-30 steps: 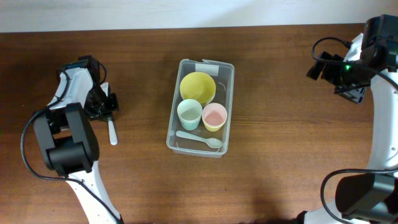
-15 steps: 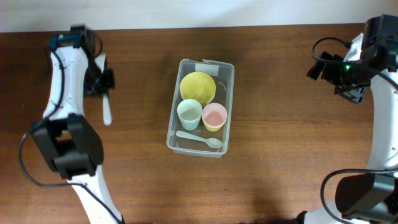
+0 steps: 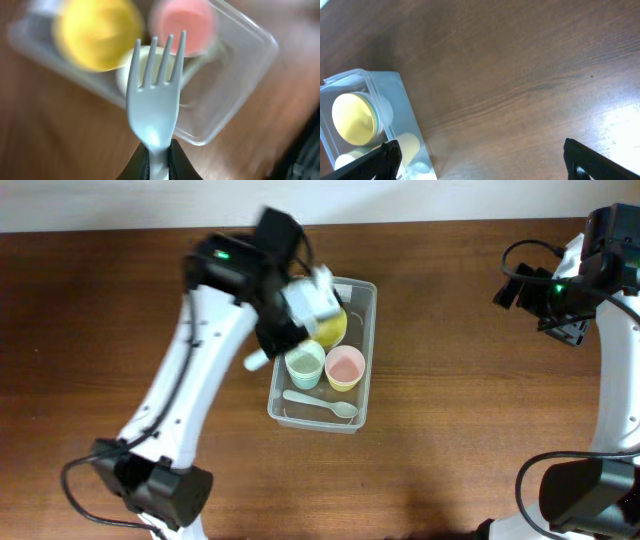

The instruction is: Pack container

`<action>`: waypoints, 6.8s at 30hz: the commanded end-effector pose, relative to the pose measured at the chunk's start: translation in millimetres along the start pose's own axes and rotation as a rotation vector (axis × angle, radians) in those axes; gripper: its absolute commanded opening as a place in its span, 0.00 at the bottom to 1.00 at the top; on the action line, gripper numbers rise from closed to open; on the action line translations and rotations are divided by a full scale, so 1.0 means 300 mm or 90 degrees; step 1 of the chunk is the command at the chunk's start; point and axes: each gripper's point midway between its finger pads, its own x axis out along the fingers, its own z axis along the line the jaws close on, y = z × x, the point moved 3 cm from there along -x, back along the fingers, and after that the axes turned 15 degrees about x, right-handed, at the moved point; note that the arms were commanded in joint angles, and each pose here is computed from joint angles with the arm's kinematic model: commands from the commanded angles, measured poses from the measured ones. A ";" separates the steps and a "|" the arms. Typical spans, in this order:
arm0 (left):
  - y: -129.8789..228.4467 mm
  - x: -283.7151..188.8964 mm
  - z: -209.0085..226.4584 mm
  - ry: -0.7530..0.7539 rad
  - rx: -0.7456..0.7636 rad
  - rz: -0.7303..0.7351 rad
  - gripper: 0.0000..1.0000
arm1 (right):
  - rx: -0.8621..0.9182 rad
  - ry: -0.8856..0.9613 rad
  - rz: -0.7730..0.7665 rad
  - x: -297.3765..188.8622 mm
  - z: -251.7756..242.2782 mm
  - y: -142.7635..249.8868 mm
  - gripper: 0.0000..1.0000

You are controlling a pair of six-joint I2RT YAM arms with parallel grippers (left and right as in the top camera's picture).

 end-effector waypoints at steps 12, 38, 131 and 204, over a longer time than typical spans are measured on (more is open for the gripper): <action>-0.027 0.362 -0.163 0.133 0.324 0.017 0.01 | -0.005 -0.004 -0.009 -0.015 0.003 -0.004 0.99; -0.078 0.378 -0.181 0.141 0.349 -0.057 0.93 | -0.005 -0.003 -0.009 -0.015 0.003 -0.004 0.99; 0.576 -0.634 0.009 -0.543 -0.678 -0.092 1.00 | -0.402 -0.254 -0.506 -0.043 -0.261 0.634 0.99; 0.578 -0.366 -0.277 -0.641 -0.482 -0.293 1.00 | -0.401 -0.227 -0.454 0.231 -0.346 0.676 0.99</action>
